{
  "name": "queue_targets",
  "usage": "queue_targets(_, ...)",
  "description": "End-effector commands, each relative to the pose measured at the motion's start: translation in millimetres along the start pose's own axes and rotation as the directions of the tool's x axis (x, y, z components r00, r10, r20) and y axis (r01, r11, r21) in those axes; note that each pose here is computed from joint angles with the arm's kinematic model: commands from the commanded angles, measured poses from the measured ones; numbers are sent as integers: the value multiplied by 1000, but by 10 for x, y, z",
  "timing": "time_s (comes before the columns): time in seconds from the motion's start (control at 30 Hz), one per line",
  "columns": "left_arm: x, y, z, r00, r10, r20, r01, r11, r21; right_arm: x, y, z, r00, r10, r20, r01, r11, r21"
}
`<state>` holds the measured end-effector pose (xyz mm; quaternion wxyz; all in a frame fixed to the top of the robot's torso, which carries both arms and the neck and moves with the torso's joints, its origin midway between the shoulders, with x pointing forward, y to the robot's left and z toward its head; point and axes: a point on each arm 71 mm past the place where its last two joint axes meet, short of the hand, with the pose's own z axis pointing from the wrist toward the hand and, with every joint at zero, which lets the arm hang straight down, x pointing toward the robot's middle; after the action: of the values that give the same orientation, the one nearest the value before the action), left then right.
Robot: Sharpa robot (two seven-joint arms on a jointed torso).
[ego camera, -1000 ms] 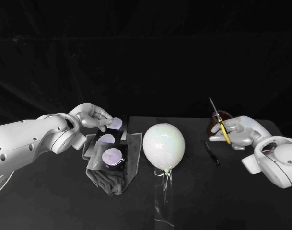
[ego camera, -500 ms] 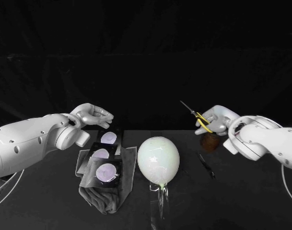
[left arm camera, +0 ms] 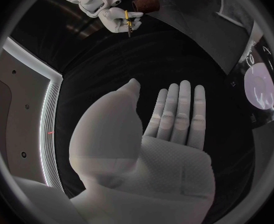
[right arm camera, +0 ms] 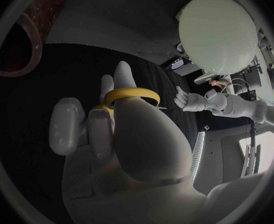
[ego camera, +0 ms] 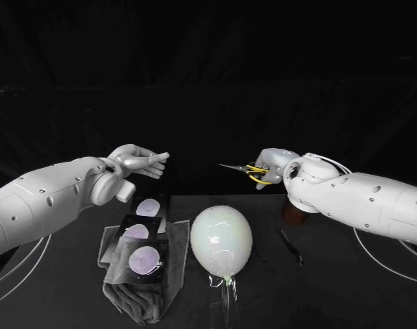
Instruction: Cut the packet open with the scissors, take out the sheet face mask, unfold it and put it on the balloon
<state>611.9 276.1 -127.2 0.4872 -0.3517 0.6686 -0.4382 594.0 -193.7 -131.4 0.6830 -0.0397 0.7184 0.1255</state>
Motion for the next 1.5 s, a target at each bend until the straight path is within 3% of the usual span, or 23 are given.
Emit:
queue_targets(0.03,11,-139,59,999,18,-46,-15,998,55,-48,42,75,975,-223,20,223,975,17)
queue_targets(0.23,3,-353,161,999,35,-26,-32,995,99,-136,190,192,957,-282,62,280,959,43)
queue_targets(0.4,76,-506,216,996,82,-41,-76,988,134,-180,354,242,939,-331,95,330,944,27)
queue_targets(0.6,269,-690,278,971,226,-83,-208,962,177,-205,646,269,897,-408,171,418,908,-24)
queue_targets(0.77,432,-804,323,950,296,-99,-272,940,205,-197,854,272,881,-426,207,447,893,-61)
queue_targets(1.07,643,-923,379,923,364,-127,-332,918,219,-171,1082,266,862,-450,234,481,871,-97)
queue_targets(1.5,833,-925,427,886,416,-204,-390,908,154,-163,1186,220,853,-448,267,489,865,-112)
